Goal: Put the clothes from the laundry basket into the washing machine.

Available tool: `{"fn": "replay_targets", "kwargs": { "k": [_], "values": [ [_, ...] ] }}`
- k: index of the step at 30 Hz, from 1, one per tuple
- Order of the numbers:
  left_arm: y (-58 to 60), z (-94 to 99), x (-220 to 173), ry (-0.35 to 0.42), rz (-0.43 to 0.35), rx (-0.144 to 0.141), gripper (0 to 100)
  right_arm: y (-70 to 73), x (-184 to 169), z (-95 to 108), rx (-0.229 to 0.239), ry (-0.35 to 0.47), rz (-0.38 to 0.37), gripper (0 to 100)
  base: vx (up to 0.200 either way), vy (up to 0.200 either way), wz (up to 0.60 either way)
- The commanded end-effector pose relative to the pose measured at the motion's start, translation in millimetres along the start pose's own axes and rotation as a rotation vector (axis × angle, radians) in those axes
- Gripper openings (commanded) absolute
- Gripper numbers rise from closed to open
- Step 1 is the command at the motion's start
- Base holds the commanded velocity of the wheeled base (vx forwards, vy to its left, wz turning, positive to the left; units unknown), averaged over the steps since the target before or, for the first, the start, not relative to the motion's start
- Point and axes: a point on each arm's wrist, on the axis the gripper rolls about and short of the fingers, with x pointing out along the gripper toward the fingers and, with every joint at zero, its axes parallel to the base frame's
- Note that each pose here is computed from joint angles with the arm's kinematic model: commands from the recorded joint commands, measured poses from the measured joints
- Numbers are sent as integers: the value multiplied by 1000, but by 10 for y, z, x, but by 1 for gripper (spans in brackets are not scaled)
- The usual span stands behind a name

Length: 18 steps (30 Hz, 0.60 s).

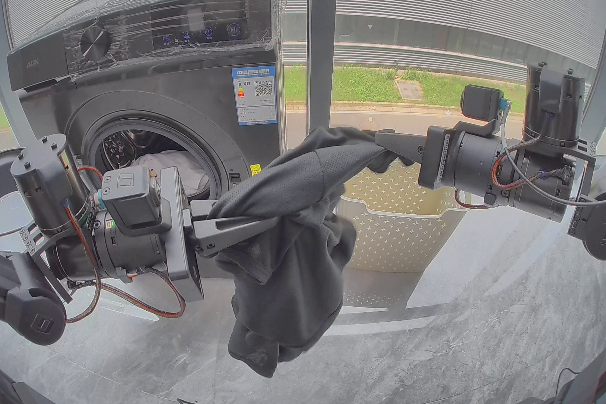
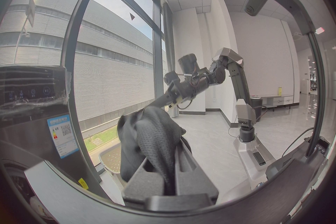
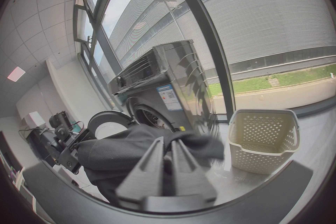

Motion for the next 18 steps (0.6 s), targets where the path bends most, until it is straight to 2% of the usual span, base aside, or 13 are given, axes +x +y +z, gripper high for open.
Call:
{"fn": "replay_targets", "kwargs": {
  "k": [1,14,15,18],
  "values": [
    [15,72,2,-19,7,18,0,-14,8,-7,1,7,4,0,0,0,0],
    [56,121,27,-32,31,-1,0,-5,54,-33,-4,20,17,0,0,0,0],
    [54,117,26,-31,31,-2,0,0,49,-30,-7,23,31,100,0,0,0],
    [57,116,29,-30,32,-4,0,18,46,-19,-13,23,55,100,0,0,0]
  ]
}}
